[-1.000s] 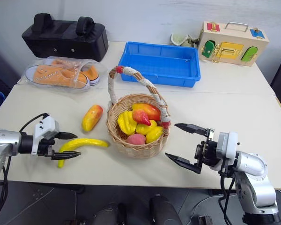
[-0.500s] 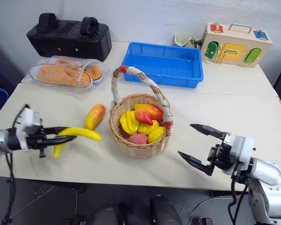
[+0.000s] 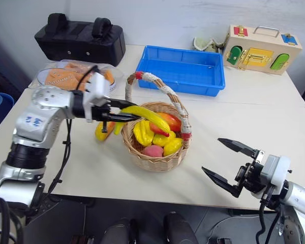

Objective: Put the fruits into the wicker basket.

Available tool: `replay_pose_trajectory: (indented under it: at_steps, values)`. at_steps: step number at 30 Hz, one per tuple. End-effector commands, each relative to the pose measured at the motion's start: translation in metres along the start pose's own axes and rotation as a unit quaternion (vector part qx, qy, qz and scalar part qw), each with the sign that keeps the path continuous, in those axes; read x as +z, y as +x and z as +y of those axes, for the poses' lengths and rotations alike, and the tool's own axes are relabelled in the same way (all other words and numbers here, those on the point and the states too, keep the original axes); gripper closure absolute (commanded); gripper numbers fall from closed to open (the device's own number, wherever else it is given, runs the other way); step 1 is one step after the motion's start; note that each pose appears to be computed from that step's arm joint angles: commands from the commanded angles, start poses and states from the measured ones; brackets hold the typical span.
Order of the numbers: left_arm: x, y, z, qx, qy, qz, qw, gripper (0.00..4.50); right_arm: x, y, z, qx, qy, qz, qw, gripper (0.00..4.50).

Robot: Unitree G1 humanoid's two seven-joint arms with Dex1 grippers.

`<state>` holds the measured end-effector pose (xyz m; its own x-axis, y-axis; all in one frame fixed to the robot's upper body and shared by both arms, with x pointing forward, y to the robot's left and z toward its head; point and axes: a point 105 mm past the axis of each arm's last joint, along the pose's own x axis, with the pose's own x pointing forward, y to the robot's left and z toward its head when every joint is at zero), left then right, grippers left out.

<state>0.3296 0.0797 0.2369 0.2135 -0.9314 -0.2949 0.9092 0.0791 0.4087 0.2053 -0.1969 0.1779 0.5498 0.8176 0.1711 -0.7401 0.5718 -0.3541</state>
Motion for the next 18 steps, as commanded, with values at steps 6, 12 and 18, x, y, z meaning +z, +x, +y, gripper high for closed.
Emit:
replay_pose_trajectory:
  at_steps: [6,12,18]
  values:
    - [-0.001,0.007,-0.002,-0.004,0.013,0.024,1.000,2.26,0.013,0.004,0.005,-0.010,-0.025,-0.020,0.999,0.00]
    - [0.010,-0.029,0.000,0.014,0.028,-0.015,0.999,1.09,0.008,0.007,0.001,-0.006,-0.023,-0.022,0.999,0.00]
    - [0.001,-0.092,-0.001,0.081,0.021,-0.031,0.996,1.09,0.006,0.013,-0.005,0.012,-0.026,-0.034,0.999,0.00]
